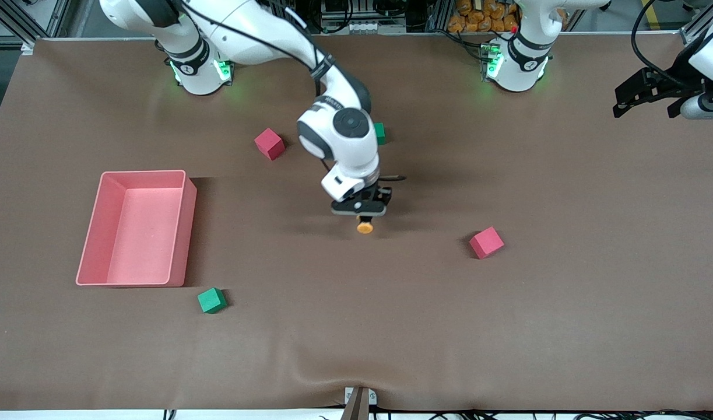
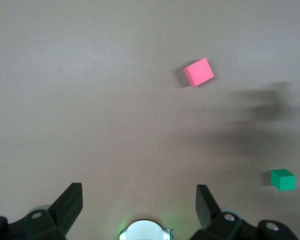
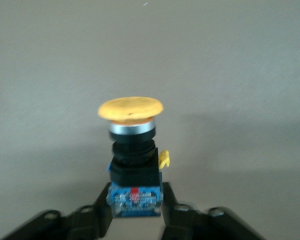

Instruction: Place and upright button with both arms

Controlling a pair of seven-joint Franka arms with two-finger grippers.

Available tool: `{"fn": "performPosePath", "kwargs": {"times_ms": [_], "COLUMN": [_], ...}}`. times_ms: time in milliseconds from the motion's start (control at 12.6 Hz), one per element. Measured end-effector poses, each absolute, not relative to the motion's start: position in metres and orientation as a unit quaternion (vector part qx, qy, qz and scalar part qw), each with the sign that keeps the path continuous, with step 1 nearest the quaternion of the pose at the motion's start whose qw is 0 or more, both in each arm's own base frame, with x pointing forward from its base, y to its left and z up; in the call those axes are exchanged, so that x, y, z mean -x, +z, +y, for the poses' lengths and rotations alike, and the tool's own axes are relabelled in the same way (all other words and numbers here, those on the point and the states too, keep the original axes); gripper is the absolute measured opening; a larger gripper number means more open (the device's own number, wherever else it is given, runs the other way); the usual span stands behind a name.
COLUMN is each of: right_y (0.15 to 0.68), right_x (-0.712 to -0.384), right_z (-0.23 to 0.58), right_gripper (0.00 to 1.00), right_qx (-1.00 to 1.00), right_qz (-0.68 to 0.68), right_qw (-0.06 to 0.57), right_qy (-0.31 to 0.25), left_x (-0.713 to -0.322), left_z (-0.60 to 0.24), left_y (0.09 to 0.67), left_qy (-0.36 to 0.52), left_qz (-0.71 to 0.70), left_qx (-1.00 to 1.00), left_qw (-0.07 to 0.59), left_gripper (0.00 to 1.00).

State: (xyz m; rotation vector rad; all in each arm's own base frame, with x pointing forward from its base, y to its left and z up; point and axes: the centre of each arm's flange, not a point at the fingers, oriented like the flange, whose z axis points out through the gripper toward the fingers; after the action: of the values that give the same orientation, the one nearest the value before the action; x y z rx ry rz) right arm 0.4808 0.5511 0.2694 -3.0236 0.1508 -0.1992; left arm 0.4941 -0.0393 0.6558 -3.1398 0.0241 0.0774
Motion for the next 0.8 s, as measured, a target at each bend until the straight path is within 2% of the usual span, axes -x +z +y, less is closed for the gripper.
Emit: {"fn": "performPosePath", "kwargs": {"times_ms": [159, 318, 398, 557, 796], "right_y": [0.272, 0.274, 0.277, 0.297, 0.350], "right_x": [-0.468, -0.474, -0.482, -0.515, -0.583], "right_z": [0.563, 0.560, 0.556, 0.536, 0.468], "right_gripper": [0.70, 0.92, 1.00, 1.00, 1.00], "right_qx": [0.995, 0.995, 0.994, 0.990, 0.985], "right_qz": [0.046, 0.049, 0.055, 0.075, 0.083], "right_qw": [0.055, 0.054, 0.056, 0.065, 0.076], "right_qy": [-0.069, -0.075, -0.080, -0.098, -0.133], "left_x": [-0.494, -0.494, -0.494, -0.494, -0.494], "left_z": [-0.039, -0.039, -0.039, -0.039, -0.039], "left_y": [0.656, 0.656, 0.656, 0.656, 0.656], "left_qy": [0.025, 0.025, 0.025, 0.025, 0.025], "left_qz": [0.008, 0.008, 0.008, 0.008, 0.007], "left_qx": [1.000, 1.000, 1.000, 1.000, 1.000], "left_qw": [0.000, 0.000, 0.000, 0.000, 0.000], "left_gripper": [1.00, 1.00, 1.00, 1.00, 1.00]}}
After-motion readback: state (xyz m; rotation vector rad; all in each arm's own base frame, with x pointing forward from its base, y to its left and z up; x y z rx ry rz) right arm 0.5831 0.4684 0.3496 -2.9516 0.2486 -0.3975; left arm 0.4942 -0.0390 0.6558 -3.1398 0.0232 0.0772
